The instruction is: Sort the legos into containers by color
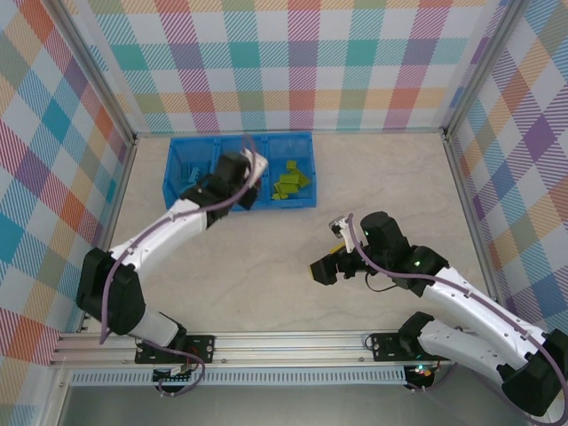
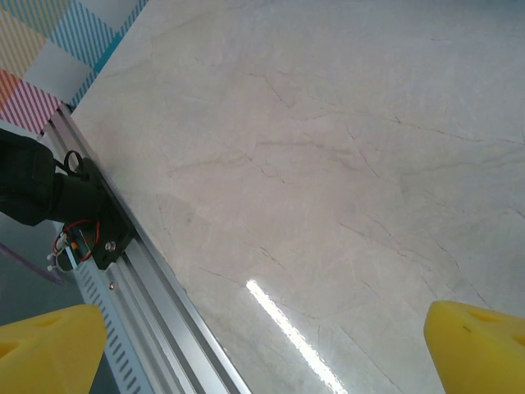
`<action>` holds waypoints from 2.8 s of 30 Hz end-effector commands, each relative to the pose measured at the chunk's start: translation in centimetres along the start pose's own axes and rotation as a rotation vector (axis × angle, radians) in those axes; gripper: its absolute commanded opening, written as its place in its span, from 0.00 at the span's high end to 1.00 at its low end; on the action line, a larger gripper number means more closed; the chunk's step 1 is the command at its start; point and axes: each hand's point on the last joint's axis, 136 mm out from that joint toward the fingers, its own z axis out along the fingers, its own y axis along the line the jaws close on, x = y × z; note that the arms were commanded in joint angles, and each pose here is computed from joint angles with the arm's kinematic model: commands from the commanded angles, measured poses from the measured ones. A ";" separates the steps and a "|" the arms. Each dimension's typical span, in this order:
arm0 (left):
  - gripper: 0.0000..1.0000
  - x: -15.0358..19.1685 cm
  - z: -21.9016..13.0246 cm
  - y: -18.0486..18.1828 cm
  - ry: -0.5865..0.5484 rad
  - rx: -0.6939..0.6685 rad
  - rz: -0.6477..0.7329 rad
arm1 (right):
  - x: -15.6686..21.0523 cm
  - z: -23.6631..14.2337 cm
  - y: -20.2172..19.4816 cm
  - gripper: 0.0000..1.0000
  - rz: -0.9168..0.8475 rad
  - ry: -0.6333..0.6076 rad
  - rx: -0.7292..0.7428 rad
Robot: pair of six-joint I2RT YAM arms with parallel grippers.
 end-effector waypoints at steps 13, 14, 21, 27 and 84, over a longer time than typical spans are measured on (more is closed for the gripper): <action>0.79 -1.1 13.2 6.2 0.187 -0.050 -0.404 | -1.7 -2.0 0.7 0.00 0.051 -0.083 0.020; 0.75 -1.2 13.6 6.1 0.194 -0.042 -0.395 | -1.6 -2.0 0.6 0.00 0.058 -0.074 0.029; 0.63 -2.4 12.1 6.2 0.149 -0.025 -0.396 | -1.7 -2.2 -0.3 0.00 0.072 -0.081 0.085; 0.35 -3.6 7.4 5.1 0.036 -0.011 -0.376 | -2.0 -1.6 -5.3 0.00 0.103 -0.125 0.331; 0.00 18.3 4.4 11.2 -0.212 -0.250 -0.519 | -5.7 -6.0 -33.3 0.00 0.076 -0.544 0.955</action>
